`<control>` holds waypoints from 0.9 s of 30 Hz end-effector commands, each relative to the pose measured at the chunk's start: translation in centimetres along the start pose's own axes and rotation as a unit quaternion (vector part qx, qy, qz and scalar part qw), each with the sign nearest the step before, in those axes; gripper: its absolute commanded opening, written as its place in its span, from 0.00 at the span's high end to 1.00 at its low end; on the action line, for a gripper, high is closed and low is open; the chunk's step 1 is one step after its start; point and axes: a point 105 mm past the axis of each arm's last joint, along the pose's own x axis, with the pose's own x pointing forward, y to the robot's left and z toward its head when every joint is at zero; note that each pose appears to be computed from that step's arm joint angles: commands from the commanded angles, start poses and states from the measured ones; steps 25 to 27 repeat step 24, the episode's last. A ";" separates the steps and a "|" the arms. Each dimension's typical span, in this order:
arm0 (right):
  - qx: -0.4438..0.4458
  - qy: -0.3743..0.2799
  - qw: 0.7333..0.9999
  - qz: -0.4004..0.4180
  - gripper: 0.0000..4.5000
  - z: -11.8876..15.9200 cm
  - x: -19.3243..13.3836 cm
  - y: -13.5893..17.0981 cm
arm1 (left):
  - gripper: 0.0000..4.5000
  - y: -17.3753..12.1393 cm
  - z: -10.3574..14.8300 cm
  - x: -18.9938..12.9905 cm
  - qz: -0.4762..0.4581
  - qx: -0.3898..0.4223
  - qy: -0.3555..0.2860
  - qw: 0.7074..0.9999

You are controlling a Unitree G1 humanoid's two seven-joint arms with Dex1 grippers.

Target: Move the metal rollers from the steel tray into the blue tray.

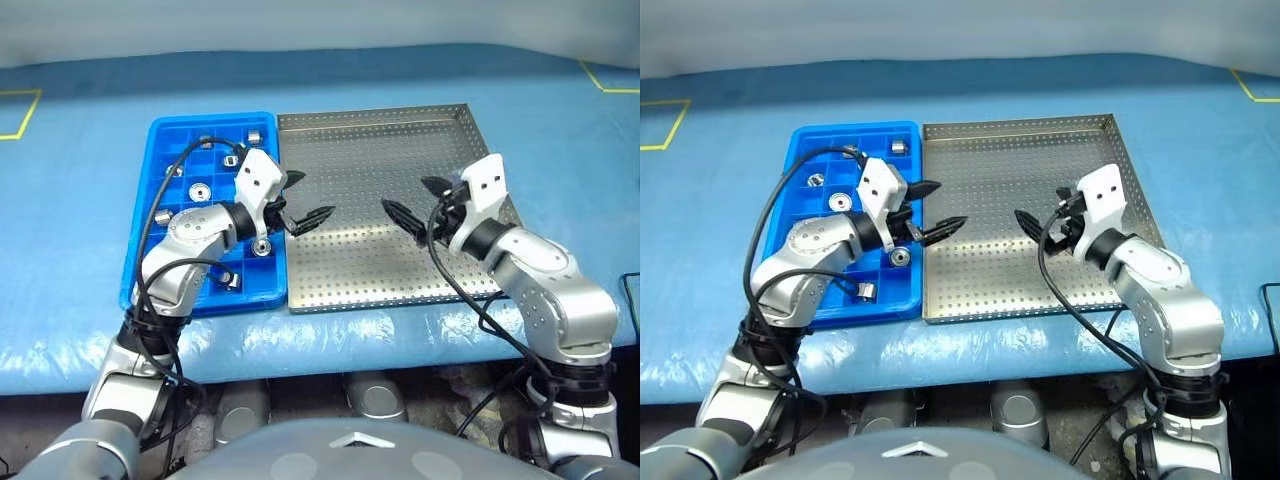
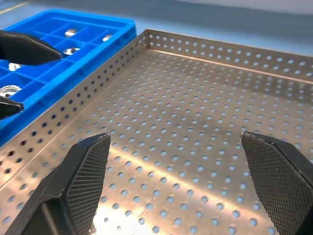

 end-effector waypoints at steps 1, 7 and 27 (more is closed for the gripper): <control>-0.025 -0.028 0.999 0.037 0.00 1.6 -1.1 1.0 | 0.02 -0.3 1.1 -1.0 -0.005 0.028 -0.015 0.999; -0.034 -0.020 0.998 0.039 0.00 1.4 -1.0 0.8 | 0.02 0.1 0.9 -2.3 0.005 0.039 -0.002 0.999; -0.036 -0.024 0.999 0.028 0.00 1.6 -0.4 0.4 | 0.02 -0.5 1.0 -2.1 0.002 0.040 -0.004 0.999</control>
